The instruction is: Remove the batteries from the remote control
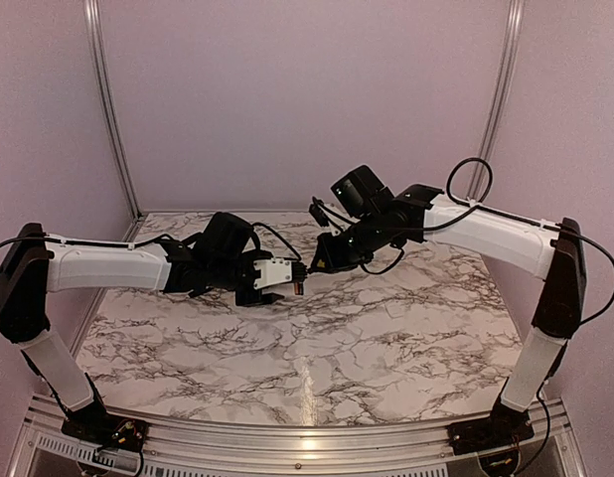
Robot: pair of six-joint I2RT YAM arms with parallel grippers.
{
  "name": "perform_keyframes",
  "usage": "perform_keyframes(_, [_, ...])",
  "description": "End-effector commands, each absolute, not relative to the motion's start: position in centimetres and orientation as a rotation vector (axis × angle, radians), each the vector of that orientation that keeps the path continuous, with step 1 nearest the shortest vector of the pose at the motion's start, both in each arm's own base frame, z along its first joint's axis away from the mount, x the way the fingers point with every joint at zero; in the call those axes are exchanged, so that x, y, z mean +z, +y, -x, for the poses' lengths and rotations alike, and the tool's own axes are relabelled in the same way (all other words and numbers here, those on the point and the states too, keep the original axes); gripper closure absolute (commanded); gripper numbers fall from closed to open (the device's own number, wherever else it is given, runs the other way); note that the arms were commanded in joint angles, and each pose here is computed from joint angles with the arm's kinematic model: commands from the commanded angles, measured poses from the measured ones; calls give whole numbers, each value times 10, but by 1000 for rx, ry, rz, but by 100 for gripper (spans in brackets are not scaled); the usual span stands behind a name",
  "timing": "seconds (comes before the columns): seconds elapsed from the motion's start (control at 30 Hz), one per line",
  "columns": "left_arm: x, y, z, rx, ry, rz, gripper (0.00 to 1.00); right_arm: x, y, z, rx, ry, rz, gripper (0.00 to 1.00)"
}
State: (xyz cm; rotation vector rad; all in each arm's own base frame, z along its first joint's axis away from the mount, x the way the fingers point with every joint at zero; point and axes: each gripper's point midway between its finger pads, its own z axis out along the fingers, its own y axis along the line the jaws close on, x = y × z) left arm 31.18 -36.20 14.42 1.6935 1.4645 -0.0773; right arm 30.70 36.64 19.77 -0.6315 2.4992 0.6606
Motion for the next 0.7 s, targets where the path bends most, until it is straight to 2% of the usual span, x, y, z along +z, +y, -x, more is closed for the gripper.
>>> perform_keyframes(0.0, [159, -372, -312, -95, 1423, -1650, 100, 181, 370, -308, 585, 2546, 615, 100])
perform_keyframes(0.37, [159, -373, -316, -35, 1437, -1652, 100, 155, 382, -308, 451, 2649, 573, 100])
perform_keyframes(0.67, [138, -362, -325, 105, 1458, -1702, 100, 126, 408, -316, 480, 2706, 588, 100])
